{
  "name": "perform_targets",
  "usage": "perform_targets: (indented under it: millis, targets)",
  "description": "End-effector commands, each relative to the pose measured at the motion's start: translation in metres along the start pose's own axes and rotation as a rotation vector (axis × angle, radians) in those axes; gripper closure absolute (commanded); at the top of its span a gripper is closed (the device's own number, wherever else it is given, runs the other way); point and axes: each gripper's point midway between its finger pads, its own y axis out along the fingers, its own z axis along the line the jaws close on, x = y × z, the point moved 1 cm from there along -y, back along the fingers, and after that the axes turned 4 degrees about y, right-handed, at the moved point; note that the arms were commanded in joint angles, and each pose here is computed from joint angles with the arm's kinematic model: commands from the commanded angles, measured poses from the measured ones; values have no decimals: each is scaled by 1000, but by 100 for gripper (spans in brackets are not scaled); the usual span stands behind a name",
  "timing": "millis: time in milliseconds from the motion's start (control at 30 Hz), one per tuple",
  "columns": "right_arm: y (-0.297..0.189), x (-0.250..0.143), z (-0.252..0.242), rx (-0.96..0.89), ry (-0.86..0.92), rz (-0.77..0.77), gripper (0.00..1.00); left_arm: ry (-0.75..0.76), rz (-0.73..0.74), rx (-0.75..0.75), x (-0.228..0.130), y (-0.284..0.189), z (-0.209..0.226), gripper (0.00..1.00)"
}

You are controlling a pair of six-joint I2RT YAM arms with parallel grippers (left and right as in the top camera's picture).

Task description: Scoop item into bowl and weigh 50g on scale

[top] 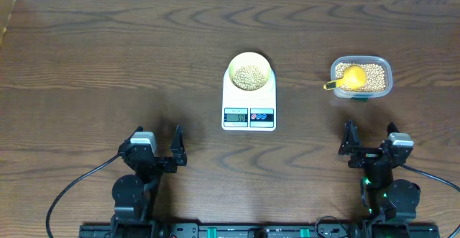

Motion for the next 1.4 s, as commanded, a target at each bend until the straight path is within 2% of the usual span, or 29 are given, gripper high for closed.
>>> perform_targets:
  millis: [0,200,1367]
  targets:
    - [0,-1,-2,-10,-10,-2,1,6,-9,4,-6,1,2,1]
    - [0,-1,-2,-10,-10,-2,1,6,-11,41,-6,1,8,1]
    - [0,-1,-2,-10,-10,-2,1,5,-9,40,-7,1,8,1]
